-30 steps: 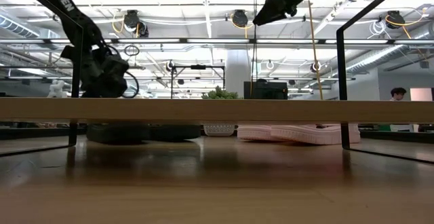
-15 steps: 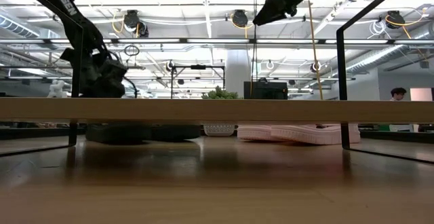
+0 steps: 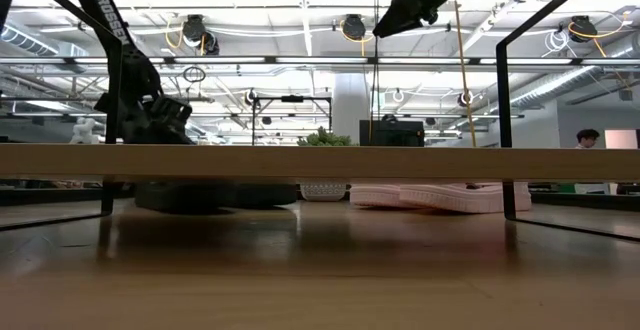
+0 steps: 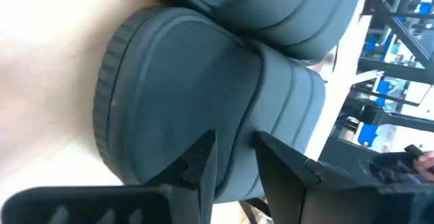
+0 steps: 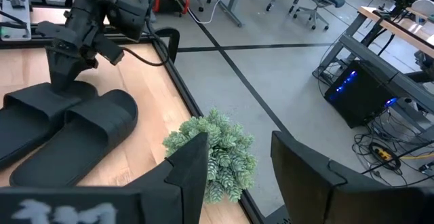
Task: Pick and place slides into the shelf
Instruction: Put the left black slipper on the shelf
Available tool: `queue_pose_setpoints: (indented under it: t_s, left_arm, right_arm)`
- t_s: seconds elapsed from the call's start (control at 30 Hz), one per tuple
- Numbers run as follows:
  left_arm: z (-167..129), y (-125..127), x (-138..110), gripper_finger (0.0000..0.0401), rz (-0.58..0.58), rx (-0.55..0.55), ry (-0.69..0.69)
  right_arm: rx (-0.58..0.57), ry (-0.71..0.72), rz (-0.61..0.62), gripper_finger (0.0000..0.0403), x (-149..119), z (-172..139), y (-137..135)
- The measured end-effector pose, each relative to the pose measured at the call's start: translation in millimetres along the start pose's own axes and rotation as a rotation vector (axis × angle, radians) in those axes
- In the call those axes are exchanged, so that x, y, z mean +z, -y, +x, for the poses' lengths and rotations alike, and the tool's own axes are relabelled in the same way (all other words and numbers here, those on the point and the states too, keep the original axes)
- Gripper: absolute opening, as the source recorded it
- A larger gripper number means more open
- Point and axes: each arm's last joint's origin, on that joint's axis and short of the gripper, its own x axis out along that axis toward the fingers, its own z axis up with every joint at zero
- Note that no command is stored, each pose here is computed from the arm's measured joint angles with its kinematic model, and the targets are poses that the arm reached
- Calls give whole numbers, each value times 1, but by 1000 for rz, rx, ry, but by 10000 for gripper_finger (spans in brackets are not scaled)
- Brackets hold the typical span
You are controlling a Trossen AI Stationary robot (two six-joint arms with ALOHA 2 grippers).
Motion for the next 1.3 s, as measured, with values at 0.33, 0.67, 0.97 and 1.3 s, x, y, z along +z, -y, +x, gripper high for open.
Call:
queue_pose_setpoints:
  t_s: [0.33, 0.67, 0.97, 1.3]
  left_arm:
    - [5, 5, -1, 104, 39, -32, -23]
    - [14, 10, -2, 79, 87, 9, -61]
    - [11, 16, 4, 6, 114, -13, -47]
    - [4, 27, 14, 1, 150, -35, -34]
  right_arm:
    - [0, 0, 0, 153, 0, 0, 0]
    - [0, 0, 0, 153, 0, 0, 0]
    - [0, 0, 6, 153, 0, 0, 0]
    - [0, 0, 25, 153, 0, 0, 0]
